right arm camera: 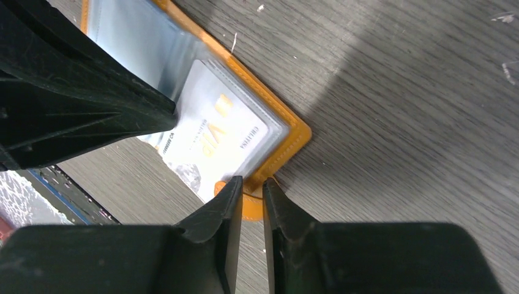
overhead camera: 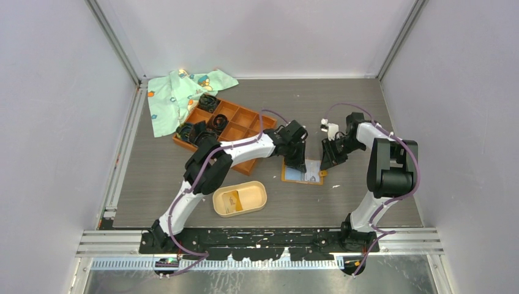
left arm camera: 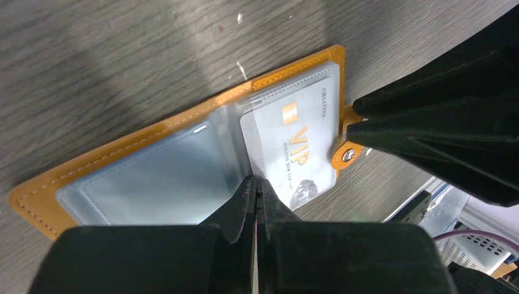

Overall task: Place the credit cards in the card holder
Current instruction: Insert the credit card into the card holder.

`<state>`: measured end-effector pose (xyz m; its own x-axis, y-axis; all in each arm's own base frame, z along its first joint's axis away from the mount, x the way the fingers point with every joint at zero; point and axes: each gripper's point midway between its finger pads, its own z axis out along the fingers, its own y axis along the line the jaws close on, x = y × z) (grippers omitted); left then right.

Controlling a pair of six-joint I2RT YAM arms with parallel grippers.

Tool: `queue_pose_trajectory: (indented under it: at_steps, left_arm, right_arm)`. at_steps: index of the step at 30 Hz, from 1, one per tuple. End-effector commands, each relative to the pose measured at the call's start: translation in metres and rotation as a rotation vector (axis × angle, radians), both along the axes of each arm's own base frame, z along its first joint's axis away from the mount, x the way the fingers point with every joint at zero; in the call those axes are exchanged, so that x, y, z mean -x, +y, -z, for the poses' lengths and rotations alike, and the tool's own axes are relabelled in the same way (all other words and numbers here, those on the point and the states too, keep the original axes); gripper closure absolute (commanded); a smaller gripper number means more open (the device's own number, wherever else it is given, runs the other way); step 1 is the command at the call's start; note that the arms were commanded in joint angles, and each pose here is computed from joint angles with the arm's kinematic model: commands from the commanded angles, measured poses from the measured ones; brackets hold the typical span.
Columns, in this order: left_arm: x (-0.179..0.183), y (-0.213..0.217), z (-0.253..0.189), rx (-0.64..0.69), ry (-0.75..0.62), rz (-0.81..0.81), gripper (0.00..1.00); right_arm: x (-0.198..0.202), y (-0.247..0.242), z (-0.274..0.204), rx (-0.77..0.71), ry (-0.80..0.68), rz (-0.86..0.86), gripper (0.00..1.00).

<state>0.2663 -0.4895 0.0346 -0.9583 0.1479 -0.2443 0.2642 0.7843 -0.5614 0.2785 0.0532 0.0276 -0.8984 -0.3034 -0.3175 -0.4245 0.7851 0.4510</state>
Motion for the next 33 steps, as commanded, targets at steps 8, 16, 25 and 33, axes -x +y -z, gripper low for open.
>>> queue_pose_trajectory:
  at_steps: [8, 16, 25, 33]
  left_arm:
    - [-0.029, 0.006, -0.109, 0.152, -0.375, 0.052, 0.88]
    - [-0.016, 0.089, -0.189, 0.136, -0.776, 0.124, 0.7]
    - [0.044, 0.209, -0.169, 0.279, -0.746, -0.052, 0.05]
    - [0.094, 0.271, -0.181, 0.427, -0.701, -0.267, 0.0]
  right_arm:
    - [-0.029, -0.026, -0.058, -0.05, -0.164, 0.11, 0.69]
    - [-0.032, 0.008, -0.152, -0.191, -0.547, -0.037, 0.37]
    - [0.007, 0.073, -0.187, -0.489, -0.606, -0.145, 0.0]
    - [0.026, 0.091, -0.21, -0.628, -0.613, -0.104, 0.0]
